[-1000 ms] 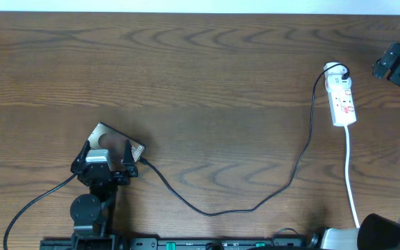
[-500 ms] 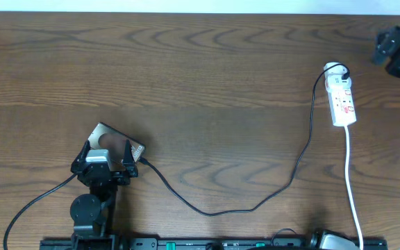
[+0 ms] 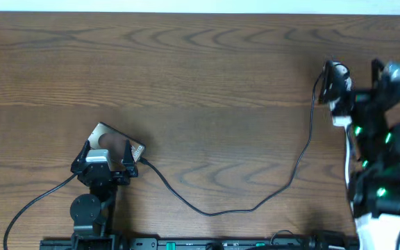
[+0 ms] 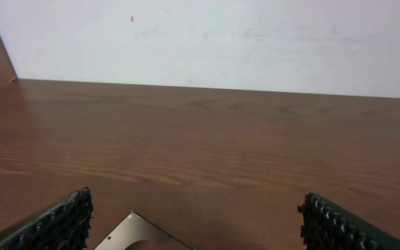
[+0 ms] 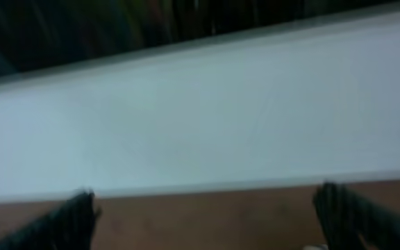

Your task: Plug charger to phone and switch on socket

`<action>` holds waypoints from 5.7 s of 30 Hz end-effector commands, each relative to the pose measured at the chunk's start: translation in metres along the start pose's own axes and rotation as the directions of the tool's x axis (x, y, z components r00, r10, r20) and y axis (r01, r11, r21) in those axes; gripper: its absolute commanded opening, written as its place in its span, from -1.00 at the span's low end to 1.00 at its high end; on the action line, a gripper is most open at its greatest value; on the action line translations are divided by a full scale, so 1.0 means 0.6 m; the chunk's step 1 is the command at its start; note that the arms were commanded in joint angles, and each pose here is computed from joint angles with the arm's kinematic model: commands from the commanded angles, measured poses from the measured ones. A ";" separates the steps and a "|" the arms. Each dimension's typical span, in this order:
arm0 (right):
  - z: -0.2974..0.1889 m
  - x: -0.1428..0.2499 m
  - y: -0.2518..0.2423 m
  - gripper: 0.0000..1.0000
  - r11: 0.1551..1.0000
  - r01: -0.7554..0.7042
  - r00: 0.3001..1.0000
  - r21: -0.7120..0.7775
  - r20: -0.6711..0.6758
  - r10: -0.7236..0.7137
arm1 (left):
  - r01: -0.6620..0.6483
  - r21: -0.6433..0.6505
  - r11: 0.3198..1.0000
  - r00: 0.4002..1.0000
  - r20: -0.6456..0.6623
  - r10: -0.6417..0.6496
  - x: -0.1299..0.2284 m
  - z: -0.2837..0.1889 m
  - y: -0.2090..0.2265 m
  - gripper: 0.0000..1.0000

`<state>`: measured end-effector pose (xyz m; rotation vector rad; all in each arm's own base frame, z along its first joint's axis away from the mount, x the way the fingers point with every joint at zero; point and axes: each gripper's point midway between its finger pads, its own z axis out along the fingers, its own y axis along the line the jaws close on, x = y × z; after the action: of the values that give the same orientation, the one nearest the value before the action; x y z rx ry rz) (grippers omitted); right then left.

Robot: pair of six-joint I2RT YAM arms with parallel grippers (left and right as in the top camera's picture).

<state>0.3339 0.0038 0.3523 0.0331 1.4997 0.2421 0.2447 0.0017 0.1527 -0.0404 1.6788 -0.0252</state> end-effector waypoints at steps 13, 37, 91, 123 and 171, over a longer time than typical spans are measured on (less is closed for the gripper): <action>-0.133 0.101 0.017 0.99 0.997 0.063 0.974 -0.045 0.222 -0.051 | 0.005 -0.001 1.000 0.999 -0.043 -0.005 0.025 0.002 0.001 0.87; -0.168 0.208 -0.024 0.98 0.995 0.026 0.992 0.091 0.121 -0.037 | 0.005 -0.001 1.000 0.999 -0.043 -0.005 0.025 0.002 0.001 0.87; -0.171 0.311 -0.047 0.99 0.972 0.186 0.975 0.142 -0.150 -0.165 | 0.005 -0.001 1.000 0.999 -0.043 -0.005 0.025 0.002 0.001 0.87; -0.171 0.311 -0.048 0.98 0.972 0.186 0.975 0.145 -0.150 -0.164 | 0.005 -0.001 1.000 0.999 -0.043 -0.005 0.025 0.002 0.001 0.87; -0.171 0.311 -0.048 0.99 0.972 0.186 0.975 0.145 -0.150 -0.164 | 0.005 -0.001 1.000 0.999 -0.043 -0.005 0.025 0.002 0.001 0.87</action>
<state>0.2464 -0.0069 0.1566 0.0349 1.6466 -0.0190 0.2447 0.0017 0.1527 -0.0404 1.6788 -0.0252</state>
